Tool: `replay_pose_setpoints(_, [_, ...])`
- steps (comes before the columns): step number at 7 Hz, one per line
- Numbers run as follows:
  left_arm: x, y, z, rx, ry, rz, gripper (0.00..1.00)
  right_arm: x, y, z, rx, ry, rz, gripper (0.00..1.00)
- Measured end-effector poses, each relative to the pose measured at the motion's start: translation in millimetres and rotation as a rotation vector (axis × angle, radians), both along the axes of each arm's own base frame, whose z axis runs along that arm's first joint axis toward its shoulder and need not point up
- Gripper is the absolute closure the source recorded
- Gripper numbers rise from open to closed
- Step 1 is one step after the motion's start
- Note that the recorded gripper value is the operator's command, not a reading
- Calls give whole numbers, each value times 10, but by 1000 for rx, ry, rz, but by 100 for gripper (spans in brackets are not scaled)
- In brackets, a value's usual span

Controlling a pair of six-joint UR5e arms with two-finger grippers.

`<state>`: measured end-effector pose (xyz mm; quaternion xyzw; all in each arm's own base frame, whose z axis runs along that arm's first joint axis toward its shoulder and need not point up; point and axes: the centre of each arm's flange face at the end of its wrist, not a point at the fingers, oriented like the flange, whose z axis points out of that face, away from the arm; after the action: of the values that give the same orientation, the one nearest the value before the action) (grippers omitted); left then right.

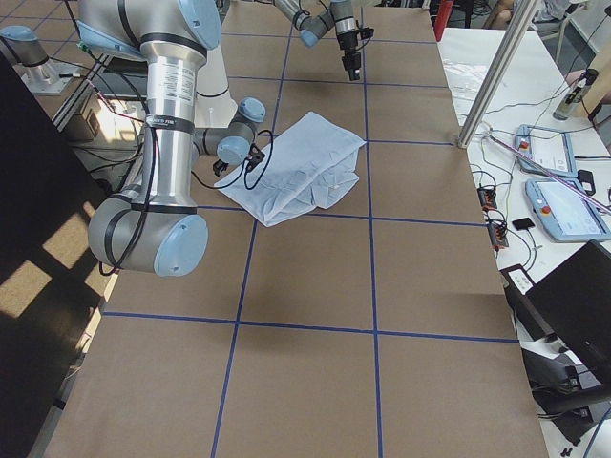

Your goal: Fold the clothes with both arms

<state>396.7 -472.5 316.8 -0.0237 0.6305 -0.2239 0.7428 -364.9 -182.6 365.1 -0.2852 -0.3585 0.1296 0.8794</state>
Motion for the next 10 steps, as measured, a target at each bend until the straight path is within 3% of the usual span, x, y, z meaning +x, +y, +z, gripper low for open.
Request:
replay_pose_setpoints(3, [621,636,25,-141,-57,63,34,191,-1204,-298,70,-82,258,0])
replay_pose_setpoints(5, [1011,1012,18,-193,-81,82,33,132,-1994,-343,165,-99,333,0])
replay_pose_setpoints(6, [1140,1137,-7,-205,-87,94,33,125,-2175,-339,206,-98,341,0])
replay_pose_setpoints(8, [1303,1250,-35,-216,-96,111,36,123,-2279,-341,237,-95,348,0])
replay_pose_setpoints(10, [1370,1270,-79,-214,-94,112,58,117,-2301,-307,239,-88,349,0])
